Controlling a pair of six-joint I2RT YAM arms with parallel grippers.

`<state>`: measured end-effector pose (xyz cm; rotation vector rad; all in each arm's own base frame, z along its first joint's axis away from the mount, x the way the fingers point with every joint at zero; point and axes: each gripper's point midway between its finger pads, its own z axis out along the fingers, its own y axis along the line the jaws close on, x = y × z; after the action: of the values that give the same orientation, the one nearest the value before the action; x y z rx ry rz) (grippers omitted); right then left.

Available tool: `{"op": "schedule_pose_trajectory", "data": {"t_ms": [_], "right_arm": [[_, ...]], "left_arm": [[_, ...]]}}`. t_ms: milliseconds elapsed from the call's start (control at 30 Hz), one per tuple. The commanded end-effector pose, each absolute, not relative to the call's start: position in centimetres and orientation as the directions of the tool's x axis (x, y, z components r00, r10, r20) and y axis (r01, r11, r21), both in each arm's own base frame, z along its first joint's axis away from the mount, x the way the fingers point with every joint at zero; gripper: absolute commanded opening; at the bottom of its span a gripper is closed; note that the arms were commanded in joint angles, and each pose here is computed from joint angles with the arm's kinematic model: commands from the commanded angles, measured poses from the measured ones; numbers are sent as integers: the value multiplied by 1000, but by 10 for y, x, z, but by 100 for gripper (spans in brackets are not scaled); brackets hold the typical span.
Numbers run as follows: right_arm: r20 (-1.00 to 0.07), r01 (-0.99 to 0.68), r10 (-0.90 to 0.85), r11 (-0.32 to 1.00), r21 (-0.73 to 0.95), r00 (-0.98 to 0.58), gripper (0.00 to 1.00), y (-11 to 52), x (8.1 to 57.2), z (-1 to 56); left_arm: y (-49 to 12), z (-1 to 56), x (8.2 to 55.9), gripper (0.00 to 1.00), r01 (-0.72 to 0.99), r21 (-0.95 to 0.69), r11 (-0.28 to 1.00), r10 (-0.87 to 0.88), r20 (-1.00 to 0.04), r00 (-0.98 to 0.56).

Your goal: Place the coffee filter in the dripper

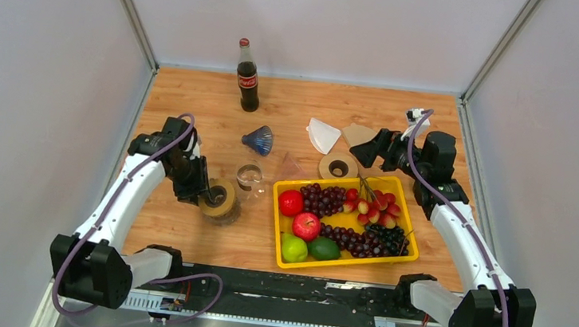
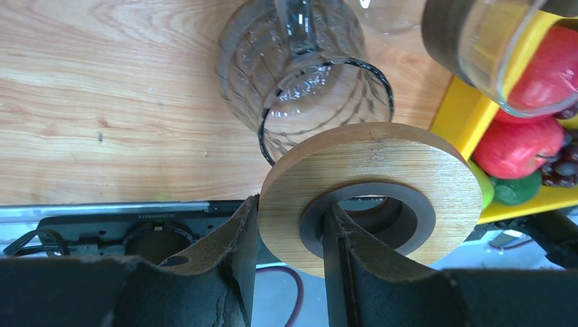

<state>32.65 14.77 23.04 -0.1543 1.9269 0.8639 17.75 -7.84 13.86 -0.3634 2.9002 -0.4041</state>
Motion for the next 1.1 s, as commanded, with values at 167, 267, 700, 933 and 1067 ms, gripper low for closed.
{"op": "schedule_pose_trajectory", "data": {"t_ms": [167,267,700,933,1067], "right_arm": [[-828,-437,237,757,485,-508,100,146,329,227],[-827,-435,237,759,485,-510,100,145,329,227],[-818,-413,235,770,486,-525,100,143,332,217],[-812,-404,236,772,491,-534,100,143,333,214],[-812,-403,235,774,489,-534,100,143,334,213]], "left_arm": [[-68,119,188,1,-249,-227,942,-292,-181,-939],[-61,111,188,1,-263,-187,947,-296,-179,-938],[-65,99,192,11,-250,-210,945,-289,-183,-940],[-66,103,190,33,-235,-222,946,-279,-193,-941],[-72,104,188,35,-223,-250,942,-271,-180,-945]]}}
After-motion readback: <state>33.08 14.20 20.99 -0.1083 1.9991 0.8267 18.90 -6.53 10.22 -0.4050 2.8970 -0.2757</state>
